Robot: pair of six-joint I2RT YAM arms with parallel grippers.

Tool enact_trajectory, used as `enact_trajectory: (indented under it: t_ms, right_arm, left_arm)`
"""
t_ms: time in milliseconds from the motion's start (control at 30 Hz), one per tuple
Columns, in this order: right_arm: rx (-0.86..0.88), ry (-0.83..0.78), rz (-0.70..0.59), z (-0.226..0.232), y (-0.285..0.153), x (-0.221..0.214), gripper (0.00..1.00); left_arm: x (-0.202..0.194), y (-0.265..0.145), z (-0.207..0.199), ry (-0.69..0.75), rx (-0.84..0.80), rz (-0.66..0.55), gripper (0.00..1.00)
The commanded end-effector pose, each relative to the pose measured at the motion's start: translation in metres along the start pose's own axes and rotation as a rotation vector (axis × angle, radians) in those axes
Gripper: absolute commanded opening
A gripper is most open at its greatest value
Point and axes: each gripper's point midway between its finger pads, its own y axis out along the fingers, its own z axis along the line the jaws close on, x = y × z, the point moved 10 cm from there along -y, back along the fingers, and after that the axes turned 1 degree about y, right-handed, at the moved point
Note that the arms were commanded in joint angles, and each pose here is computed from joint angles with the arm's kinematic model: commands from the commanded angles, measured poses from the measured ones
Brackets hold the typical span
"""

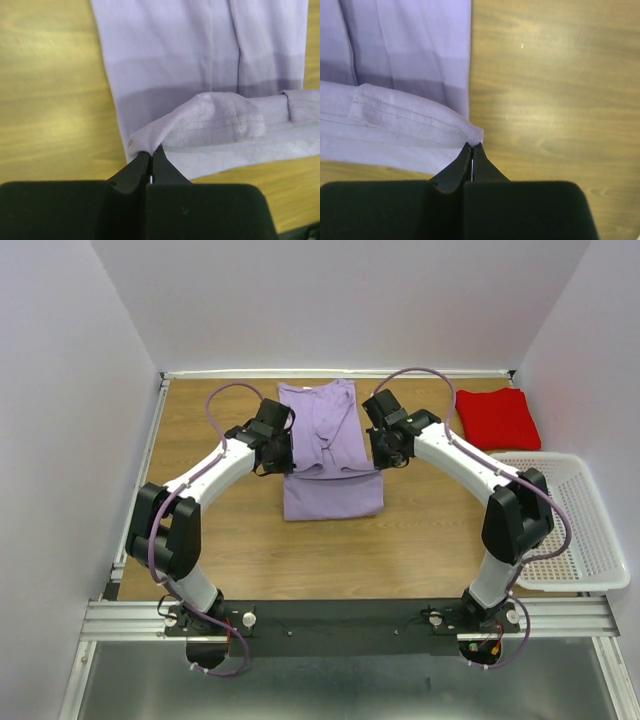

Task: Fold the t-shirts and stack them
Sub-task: Fold the tshirt

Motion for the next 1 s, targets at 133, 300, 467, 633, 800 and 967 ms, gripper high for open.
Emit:
enact_trajectory:
  t_ms: [133,300,467,633,800,967]
  right_arm:
    - [-0.003,-0.019,-0.119,-0.004,0.026,0.04,0.0]
    - [0.009,0.001,-0.144,-0.003,0.042,0.053,0.01]
    - [0.029,0.014,-0.164,0.0,0.052,0.063,0.01]
    - [0.031,0.021,-0.167,0.002,0.063,0.068,0.01]
    - [0.024,0.034,-0.163,0.0,0.074,0.071,0.01]
    - [0.02,0.046,-0.16,-0.002,0.083,0.072,0.01]
  left_arm:
    - [0.04,0.015,0.002,0.033,0.049,-0.14,0.0]
    - [0.042,0.028,0.012,0.008,0.07,-0.148,0.0]
    - [0.041,0.037,0.02,-0.018,0.073,-0.155,0.0]
    - [0.043,0.049,0.025,-0.023,0.067,-0.15,0.0]
    - [0.045,0.057,0.028,-0.03,0.067,-0.165,0.0]
    - [0.047,0.064,0.032,-0.036,0.073,-0.17,0.0]
